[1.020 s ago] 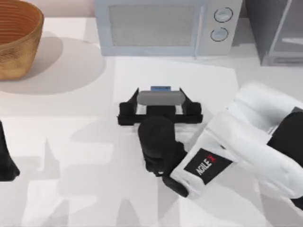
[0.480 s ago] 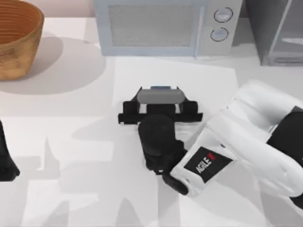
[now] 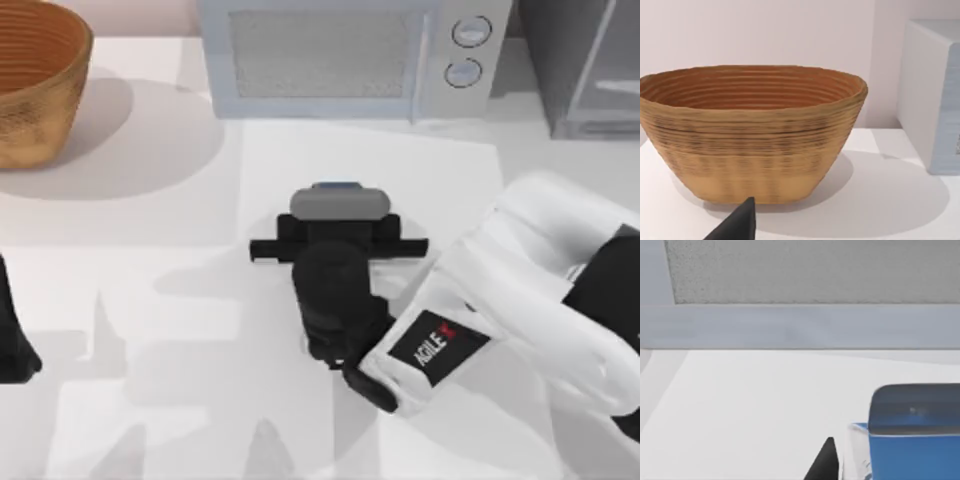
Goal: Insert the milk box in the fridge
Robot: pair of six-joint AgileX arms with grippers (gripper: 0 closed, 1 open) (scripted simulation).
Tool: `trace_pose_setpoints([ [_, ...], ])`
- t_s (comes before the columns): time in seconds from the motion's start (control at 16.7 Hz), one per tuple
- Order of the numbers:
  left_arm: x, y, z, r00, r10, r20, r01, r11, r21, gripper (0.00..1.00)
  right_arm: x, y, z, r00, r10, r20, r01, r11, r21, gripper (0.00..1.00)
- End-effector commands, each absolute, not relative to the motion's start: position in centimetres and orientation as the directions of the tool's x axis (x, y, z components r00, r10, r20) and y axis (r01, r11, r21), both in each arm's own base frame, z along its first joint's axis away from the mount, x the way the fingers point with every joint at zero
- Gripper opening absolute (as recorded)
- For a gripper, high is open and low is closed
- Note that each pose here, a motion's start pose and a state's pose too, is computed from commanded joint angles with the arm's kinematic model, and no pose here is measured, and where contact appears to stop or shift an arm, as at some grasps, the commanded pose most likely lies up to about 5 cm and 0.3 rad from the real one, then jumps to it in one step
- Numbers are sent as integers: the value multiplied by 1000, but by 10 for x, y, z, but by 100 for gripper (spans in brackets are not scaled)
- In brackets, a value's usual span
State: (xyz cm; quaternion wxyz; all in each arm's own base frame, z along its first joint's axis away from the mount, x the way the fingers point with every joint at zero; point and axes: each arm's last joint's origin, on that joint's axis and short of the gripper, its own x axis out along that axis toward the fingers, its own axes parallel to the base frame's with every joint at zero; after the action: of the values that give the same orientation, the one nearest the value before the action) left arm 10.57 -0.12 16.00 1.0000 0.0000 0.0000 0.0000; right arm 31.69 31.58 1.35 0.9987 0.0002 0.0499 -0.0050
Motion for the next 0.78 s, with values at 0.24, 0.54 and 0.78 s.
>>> trace_pose_setpoints([
  [0.24, 106, -1, 160, 1000, 0, 0, 0, 1000, 0, 100, 317, 316, 14, 995, -10, -100, 10, 1000, 0, 0],
  [0.54, 106, -1, 160, 1000, 0, 0, 0, 1000, 0, 100, 317, 316, 14, 995, -10, -100, 10, 1000, 0, 0],
  [0.78, 106, -1, 160, 1000, 0, 0, 0, 1000, 0, 100, 318, 319, 28, 995, -4, -98, 5, 1000, 2, 0],
])
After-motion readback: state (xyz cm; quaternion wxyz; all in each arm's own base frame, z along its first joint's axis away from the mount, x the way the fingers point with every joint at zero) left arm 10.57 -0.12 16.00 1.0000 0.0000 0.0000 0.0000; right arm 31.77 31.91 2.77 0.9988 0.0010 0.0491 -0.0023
